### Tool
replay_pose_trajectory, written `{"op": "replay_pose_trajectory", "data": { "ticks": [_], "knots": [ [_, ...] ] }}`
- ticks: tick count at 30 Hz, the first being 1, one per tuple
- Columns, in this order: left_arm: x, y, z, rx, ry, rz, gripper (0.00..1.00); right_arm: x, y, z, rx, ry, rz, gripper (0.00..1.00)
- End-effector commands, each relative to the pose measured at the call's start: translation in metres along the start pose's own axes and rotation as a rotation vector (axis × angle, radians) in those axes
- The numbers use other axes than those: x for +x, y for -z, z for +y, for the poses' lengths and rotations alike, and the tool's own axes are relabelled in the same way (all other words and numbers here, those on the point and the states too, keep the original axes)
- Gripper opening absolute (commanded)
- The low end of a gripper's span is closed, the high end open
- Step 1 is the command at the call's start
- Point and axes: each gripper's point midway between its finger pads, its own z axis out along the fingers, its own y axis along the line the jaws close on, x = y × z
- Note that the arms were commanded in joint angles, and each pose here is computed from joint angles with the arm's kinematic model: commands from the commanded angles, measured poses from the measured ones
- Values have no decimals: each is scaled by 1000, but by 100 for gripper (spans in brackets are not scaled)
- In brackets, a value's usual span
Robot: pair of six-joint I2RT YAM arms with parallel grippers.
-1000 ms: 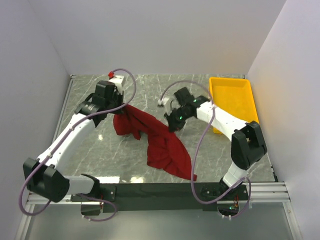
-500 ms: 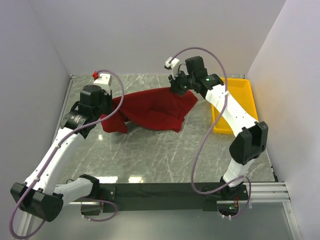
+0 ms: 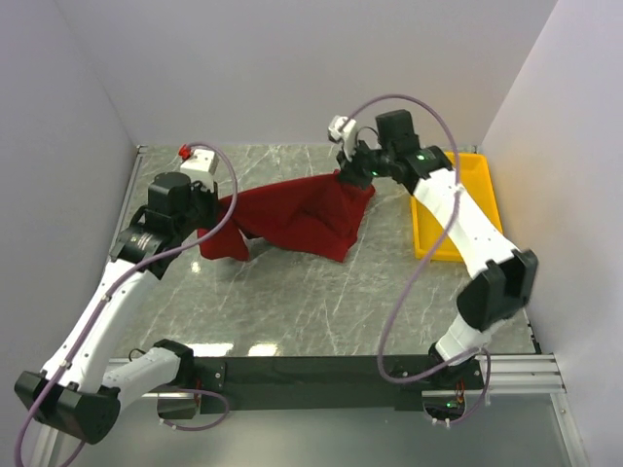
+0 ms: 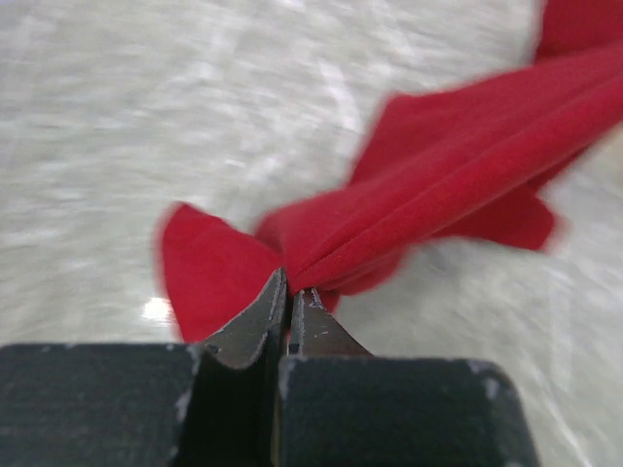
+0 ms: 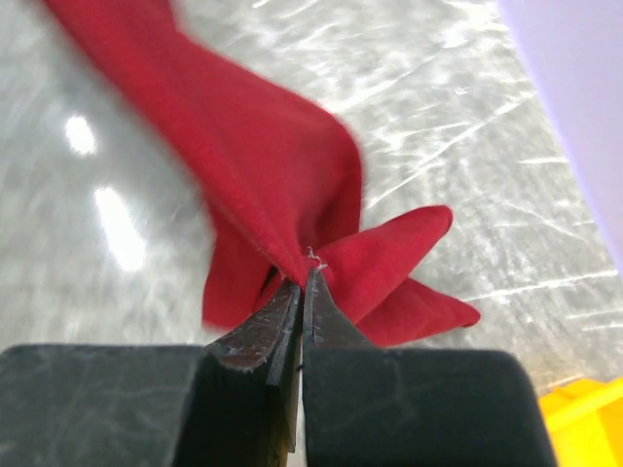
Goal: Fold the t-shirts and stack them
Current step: Flatten the tshirt out
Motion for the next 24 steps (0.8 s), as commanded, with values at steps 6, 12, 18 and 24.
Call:
{"op": "replay_pose_trajectory", "data": {
  "ticks": [6,12,18,24],
  "knots": [
    [91,47,-89,487,270,375,20,138,46,139,-490,211,284,9],
    [80,70,-66,324,331,331,73,155,58,156,-482,217,271,55],
    [72,23,-54,246,289,288,77,116,31,109,-335,22,158,57],
    [99,-48,-53,236,196,360,75,115,-12,79,-320,-222,186,56]
  ]
}}
